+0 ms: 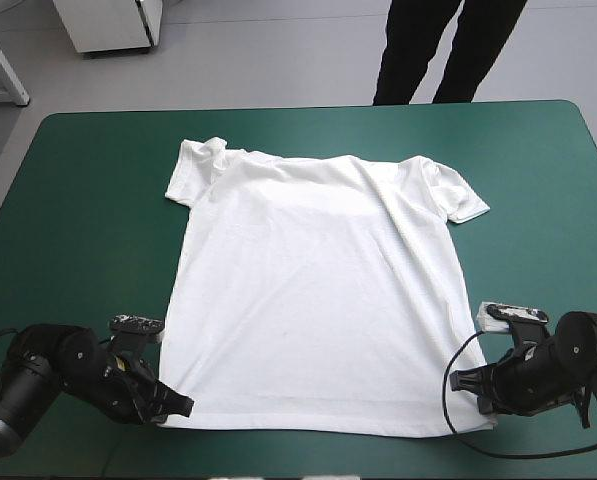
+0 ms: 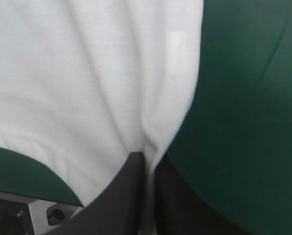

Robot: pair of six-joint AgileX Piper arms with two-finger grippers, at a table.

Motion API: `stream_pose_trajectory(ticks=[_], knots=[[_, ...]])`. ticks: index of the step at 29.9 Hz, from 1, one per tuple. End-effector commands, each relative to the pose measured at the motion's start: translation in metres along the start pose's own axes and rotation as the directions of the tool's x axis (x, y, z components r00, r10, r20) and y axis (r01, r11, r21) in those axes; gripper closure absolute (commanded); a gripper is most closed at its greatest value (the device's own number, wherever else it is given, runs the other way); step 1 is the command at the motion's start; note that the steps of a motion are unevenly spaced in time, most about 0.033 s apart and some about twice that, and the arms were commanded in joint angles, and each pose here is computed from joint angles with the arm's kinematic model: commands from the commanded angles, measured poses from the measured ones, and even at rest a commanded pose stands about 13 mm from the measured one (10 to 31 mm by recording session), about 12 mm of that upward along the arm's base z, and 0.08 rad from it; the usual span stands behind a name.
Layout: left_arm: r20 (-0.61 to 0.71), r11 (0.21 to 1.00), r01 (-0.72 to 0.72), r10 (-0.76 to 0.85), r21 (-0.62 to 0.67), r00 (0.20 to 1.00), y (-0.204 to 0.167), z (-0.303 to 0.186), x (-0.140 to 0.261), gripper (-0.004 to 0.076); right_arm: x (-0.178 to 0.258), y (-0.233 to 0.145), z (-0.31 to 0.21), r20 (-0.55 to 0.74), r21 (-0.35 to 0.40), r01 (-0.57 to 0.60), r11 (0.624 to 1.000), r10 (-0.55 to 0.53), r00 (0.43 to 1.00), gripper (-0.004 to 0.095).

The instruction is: Fold the cloth

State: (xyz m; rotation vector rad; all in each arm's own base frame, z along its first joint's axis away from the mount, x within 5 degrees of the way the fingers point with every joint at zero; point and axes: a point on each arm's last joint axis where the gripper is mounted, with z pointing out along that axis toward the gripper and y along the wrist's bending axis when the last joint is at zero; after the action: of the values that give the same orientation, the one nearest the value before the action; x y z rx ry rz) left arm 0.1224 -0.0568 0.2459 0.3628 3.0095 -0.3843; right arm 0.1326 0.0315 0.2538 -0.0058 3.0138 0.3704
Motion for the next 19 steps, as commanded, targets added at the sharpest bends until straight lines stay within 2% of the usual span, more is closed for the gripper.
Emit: stream_pose_trajectory(ticks=[1, 4, 6, 7, 9, 13, 17, 19], knots=[[0.036, 0.999, -0.033, 0.031, 0.040, 0.999, -0.006, -0.007, -0.002, 0.0640, 0.002, 0.004, -0.006, -0.002, -0.024, 0.009, 1.000, -0.009, 1.000, 0.0676], [0.020, 0.998, -0.027, 0.026, 0.063, 0.999, -0.008, -0.008, -0.001, 0.0471, 0.001, 0.005, -0.007, 0.003, -0.038, -0.001, 0.999, 0.001, 1.000, 0.0414], [-0.002, 0.997, -0.025, 0.025, 0.077, 1.000, -0.009, -0.009, 0.001, 0.0340, -0.001, 0.008, -0.011, 0.019, -0.052, -0.014, 0.999, 0.015, 1.000, 0.0282], [-0.014, 0.996, -0.028, 0.029, 0.080, 0.999, -0.010, -0.012, 0.002, 0.0288, -0.003, 0.009, -0.014, 0.030, -0.061, -0.013, 0.998, 0.015, 0.999, 0.0263], [-0.012, 0.996, -0.039, 0.040, 0.080, 0.999, -0.012, -0.019, 0.000, 0.0240, -0.008, 0.012, -0.024, 0.069, -0.067, -0.005, 0.998, 0.009, 0.998, 0.0284], [0.129, 0.997, -0.067, 0.062, 0.031, 0.990, -0.016, -0.050, -0.017, 0.0250, -0.023, 0.020, -0.059, 0.200, -0.054, 0.040, 0.998, -0.028, 0.979, 0.0396], [0.335, 0.993, -0.052, 0.086, -0.110, 0.938, -0.013, -0.090, -0.042, 0.0269, -0.035, 0.022, -0.097, 0.333, 0.036, 0.078, 0.996, -0.086, 0.939, 0.0436], [0.377, 0.985, -0.038, 0.101, -0.171, 0.921, -0.011, -0.103, -0.055, 0.0286, -0.040, 0.021, -0.112, 0.381, 0.090, 0.084, 0.992, -0.112, 0.918, 0.0436]])
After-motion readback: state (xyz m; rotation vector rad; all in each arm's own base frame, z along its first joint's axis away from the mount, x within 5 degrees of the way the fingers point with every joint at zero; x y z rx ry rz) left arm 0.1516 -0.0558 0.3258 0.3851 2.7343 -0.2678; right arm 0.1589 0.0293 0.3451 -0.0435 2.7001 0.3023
